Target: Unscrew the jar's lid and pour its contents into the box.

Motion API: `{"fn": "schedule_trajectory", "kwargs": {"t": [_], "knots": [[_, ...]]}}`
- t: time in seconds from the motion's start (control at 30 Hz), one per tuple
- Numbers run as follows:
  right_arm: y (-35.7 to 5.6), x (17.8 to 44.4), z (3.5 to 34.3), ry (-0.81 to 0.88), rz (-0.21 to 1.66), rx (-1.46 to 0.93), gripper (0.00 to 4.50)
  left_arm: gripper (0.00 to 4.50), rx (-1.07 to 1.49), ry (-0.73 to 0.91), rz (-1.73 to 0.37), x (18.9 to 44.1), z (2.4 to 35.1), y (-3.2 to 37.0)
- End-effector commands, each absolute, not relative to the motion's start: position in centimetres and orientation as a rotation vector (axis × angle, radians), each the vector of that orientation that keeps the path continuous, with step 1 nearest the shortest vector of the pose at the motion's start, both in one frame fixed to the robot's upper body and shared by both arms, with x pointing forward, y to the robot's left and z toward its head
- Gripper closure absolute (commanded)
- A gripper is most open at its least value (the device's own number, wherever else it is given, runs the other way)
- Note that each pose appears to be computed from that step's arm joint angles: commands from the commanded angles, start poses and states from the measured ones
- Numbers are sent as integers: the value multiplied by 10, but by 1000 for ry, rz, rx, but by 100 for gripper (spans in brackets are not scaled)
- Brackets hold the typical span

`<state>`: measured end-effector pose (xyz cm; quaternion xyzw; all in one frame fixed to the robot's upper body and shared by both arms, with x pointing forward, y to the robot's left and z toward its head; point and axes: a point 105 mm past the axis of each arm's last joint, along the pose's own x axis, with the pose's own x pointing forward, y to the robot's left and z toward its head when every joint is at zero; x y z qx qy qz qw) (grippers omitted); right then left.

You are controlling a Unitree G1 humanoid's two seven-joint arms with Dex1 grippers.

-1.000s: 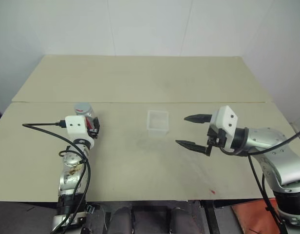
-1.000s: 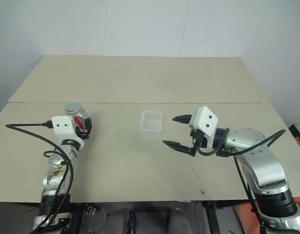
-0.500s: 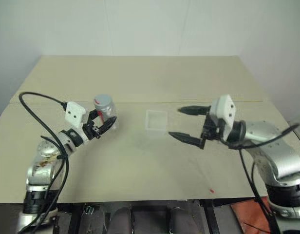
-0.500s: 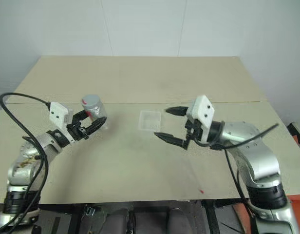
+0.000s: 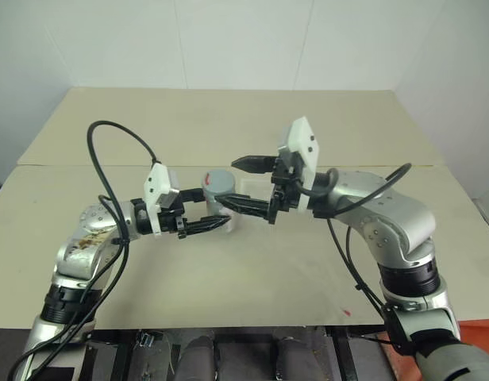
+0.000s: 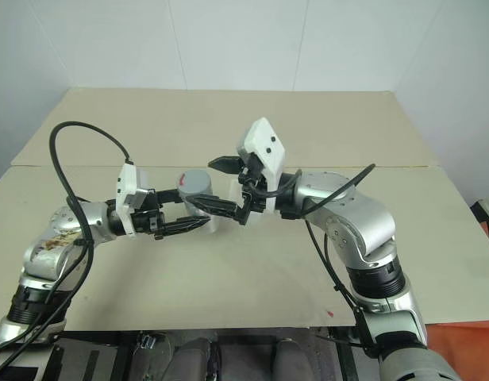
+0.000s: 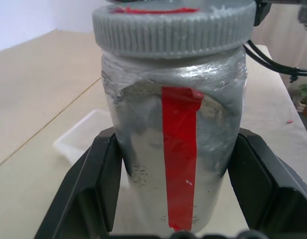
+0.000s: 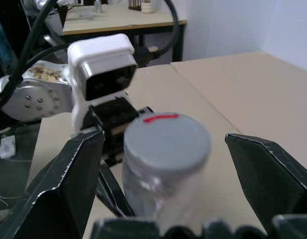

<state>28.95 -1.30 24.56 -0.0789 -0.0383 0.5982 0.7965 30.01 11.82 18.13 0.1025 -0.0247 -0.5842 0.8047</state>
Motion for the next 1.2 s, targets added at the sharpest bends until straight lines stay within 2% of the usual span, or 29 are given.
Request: {"fn": "schedule_trajectory", "kwargs": {"t": [0.03,0.37,0.47,0.6,0.8,0.9,1.07,1.2], "knots": [[-8,288,253,-104,1284,-187,0,173,248,-102,-1280,300,191,112],[-7,290,254,-87,1285,-179,0,173,270,-112,-1295,298,189,109],[-6,290,252,-80,1293,-176,51,173,276,-116,-1298,297,189,108],[-7,292,251,-78,1289,-169,170,173,279,-122,-1301,296,189,107],[-7,291,250,-75,1314,-157,170,173,281,-139,-1303,294,192,106],[-7,285,249,-85,1383,-149,170,173,279,-175,-1310,292,195,104],[-11,262,246,-134,1649,-198,170,173,298,-215,-1423,280,201,94],[-14,259,242,-116,1797,-230,170,173,320,-234,-1504,273,206,88]]}}
